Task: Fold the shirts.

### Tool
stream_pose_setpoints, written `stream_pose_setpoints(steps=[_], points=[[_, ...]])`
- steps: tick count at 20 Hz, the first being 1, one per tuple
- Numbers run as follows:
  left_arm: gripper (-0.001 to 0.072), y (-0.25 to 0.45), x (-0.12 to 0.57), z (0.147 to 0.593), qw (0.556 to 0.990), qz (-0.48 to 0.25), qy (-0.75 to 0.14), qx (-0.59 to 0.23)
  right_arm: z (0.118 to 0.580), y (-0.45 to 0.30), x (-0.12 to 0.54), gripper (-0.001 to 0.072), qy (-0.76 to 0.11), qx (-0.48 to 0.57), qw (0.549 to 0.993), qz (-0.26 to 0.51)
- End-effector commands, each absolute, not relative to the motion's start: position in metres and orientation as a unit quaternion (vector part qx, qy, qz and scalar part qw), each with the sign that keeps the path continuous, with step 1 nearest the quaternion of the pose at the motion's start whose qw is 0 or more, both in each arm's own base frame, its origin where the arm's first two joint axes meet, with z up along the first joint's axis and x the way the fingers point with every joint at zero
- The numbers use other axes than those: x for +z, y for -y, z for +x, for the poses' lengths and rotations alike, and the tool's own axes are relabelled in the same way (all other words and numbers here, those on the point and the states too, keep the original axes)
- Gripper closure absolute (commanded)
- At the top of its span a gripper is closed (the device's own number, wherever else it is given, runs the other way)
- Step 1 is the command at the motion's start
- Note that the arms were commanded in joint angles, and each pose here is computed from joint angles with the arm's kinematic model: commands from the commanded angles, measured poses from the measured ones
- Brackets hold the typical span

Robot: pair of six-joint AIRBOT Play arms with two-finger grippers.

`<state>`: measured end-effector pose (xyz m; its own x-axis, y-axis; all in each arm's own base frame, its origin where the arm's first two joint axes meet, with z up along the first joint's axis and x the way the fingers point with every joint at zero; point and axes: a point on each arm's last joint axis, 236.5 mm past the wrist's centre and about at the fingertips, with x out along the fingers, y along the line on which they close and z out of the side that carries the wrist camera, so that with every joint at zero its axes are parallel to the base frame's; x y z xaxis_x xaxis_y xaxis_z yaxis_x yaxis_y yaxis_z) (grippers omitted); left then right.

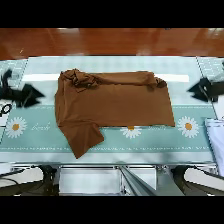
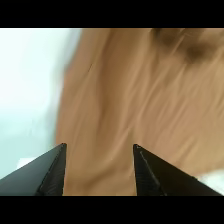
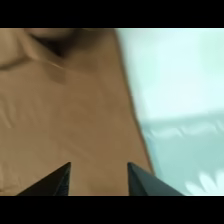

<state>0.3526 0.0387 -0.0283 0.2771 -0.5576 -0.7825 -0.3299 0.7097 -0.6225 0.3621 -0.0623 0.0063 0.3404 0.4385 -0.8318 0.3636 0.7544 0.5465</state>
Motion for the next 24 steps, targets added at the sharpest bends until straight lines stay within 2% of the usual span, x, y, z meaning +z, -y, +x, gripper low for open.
stream_pose_setpoints(steps=[1, 5, 9, 14, 15, 16, 17, 20, 22, 24], points=[[0.0199, -0.018, -0.063, 0.276, 0.669, -0.459, -0.583, -0.043, 0.302, 0.065, -0.025, 0.0303, -0.539, -0.021, 0.750, 0.382], [0.0199, -0.001, -0.096, 0.254, 0.648, -0.476, -0.594, -0.021, 0.282, 0.042, -0.025, 0.0303, -0.543, 0.010, 0.746, 0.385], [0.0199, 0.010, -0.103, 0.270, 0.662, -0.463, -0.589, -0.021, 0.281, 0.036, -0.022, 0.0303, -0.543, 0.019, 0.742, 0.393], [0.0202, 0.030, -0.113, 0.278, 0.651, -0.460, -0.603, -0.036, 0.281, 0.036, -0.022, 0.0304, -0.544, 0.020, 0.741, 0.393], [0.0255, 0.037, -0.111, 0.280, 0.653, -0.450, -0.608, -0.046, 0.281, 0.037, -0.022, 0.0304, -0.543, 0.018, 0.742, 0.392], [0.0511, 0.042, -0.109, 0.281, 0.657, -0.438, -0.611, -0.059, 0.281, 0.038, -0.023, 0.0304, -0.543, 0.015, 0.744, 0.390], [0.0693, 0.050, -0.104, 0.281, 0.661, -0.421, -0.615, -0.086, 0.278, 0.042, -0.027, 0.0304, -0.549, 0.008, 0.743, 0.382], [0.0692, 0.056, -0.087, 0.286, 0.662, -0.409, -0.617, -0.119, 0.238, 0.062, -0.062, 0.0303, -0.620, -0.070, 0.693, 0.361], [0.0692, 0.054, -0.082, 0.290, 0.666, -0.405, -0.614, -0.124, 0.230, 0.047, -0.077, 0.0304, -0.643, -0.053, 0.660, 0.386], [0.0692, 0.053, -0.081, 0.292, 0.668, -0.404, -0.612, -0.124, 0.238, 0.030, -0.080, 0.0304, -0.639, -0.014, 0.645, 0.418]])
